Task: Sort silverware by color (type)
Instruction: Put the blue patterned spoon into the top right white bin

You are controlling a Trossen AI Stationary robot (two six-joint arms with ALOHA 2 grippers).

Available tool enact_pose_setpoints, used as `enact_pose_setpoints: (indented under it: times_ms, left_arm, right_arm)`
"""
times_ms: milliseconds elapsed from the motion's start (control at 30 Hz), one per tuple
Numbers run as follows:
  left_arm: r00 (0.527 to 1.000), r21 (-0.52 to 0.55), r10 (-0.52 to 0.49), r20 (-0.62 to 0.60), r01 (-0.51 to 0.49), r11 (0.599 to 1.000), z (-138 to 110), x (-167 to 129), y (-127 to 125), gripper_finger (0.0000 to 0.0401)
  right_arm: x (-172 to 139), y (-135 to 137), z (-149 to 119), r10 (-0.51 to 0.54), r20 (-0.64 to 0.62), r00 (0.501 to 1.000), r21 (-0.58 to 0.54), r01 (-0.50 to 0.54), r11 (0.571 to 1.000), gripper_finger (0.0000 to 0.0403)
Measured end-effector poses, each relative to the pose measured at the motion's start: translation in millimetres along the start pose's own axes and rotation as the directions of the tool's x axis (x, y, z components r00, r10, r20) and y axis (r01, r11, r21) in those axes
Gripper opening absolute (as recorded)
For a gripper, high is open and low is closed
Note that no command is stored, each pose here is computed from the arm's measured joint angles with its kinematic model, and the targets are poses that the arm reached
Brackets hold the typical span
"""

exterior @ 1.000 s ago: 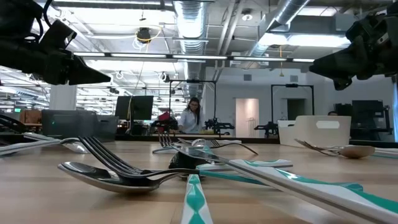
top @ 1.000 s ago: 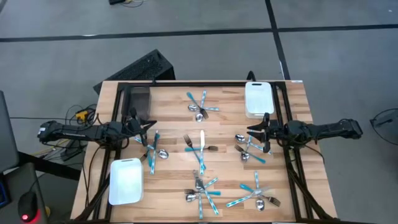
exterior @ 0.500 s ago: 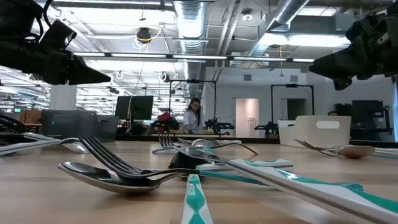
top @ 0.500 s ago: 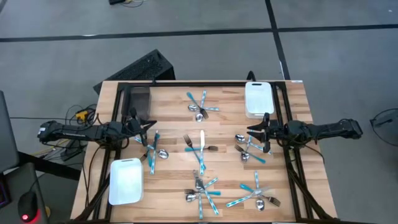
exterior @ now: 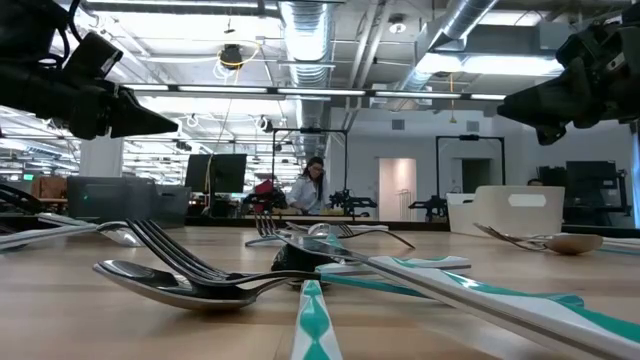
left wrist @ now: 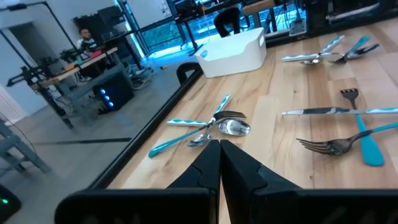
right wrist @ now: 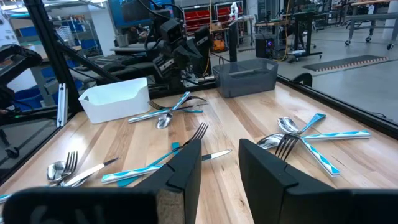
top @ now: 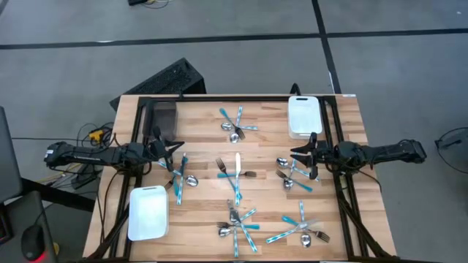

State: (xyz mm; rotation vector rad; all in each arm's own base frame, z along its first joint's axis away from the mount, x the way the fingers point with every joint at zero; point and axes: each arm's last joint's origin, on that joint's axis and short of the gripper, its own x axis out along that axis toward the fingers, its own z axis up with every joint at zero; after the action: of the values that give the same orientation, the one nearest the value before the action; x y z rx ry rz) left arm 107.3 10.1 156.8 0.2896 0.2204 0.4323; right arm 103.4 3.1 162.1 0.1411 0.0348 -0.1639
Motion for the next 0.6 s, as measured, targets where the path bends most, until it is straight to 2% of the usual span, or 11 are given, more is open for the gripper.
enact_pose_setpoints:
  times_ms: [133,267,433,533,600]
  left_arm:
    - [1.0,-0.037,-0.012,0.007,0.013,0.999,0,0,0,0.0]
    - [0.998,-0.122,-0.049,0.035,0.053,0.991,3,0,-1,0.0]
    - [0.994,-0.165,-0.049,0.1,0.065,0.984,9,0,0,0.0]
    - [0.98,-0.186,-0.087,0.181,0.121,0.975,13,-1,0,0.0]
    - [0.97,-0.162,-0.109,0.215,0.145,0.976,15,-1,0,0.0]
  right_arm:
    - [0,0,0,0.0,0.001,1.0,0.0,0.0,1.0,0.0132]
    - [0,0,1,-0.016,0.014,1.0,0.003,0.016,1.0,0.0132]
    - [-1,-4,7,-0.155,0.087,0.984,0.085,0.148,0.985,0.0132]
    - [-1,-6,11,-0.227,0.133,0.965,0.009,0.228,0.974,0.0132]
    - [-2,-8,14,-0.27,0.163,0.949,-0.026,0.278,0.96,0.0132]
